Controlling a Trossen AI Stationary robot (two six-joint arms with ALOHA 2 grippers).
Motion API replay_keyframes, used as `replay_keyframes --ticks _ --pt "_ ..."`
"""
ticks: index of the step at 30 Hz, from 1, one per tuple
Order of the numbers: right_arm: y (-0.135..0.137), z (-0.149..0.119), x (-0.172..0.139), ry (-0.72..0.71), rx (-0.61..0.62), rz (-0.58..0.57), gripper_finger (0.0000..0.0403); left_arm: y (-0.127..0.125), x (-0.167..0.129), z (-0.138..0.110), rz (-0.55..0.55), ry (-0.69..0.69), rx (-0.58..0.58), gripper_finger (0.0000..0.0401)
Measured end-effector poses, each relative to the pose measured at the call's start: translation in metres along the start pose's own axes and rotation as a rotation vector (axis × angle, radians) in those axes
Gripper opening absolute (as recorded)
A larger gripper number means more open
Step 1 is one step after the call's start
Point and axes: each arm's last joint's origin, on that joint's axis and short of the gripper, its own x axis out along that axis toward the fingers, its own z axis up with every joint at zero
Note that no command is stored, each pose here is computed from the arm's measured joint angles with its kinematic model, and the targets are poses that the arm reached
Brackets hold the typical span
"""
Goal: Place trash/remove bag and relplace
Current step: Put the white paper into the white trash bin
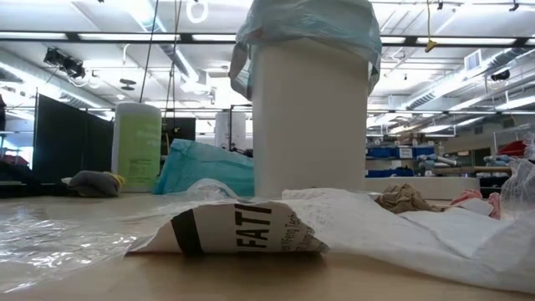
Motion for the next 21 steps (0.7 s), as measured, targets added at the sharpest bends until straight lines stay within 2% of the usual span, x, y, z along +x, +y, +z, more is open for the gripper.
replay_keyframes --ticks 3,6,13,21 --pt "0.000 0.000 0.000 0.000 0.000 0.000 0.0227 0.009 0.013 0.003 0.048 -0.031 0.031 0.0000" --pt "0.000 0.000 0.000 0.001 -0.001 0.000 0.0227 0.016 0.035 -0.005 0.081 -0.009 0.061 0.0000" --pt "0.002 0.001 0.006 0.010 -0.029 -0.014 0.0227 0.025 0.085 -0.027 0.042 0.044 0.082 0.0019" --pt "0.003 0.003 0.014 0.023 -0.035 -0.043 0.0232 0.029 0.092 -0.032 -0.044 0.067 0.101 0.0083"
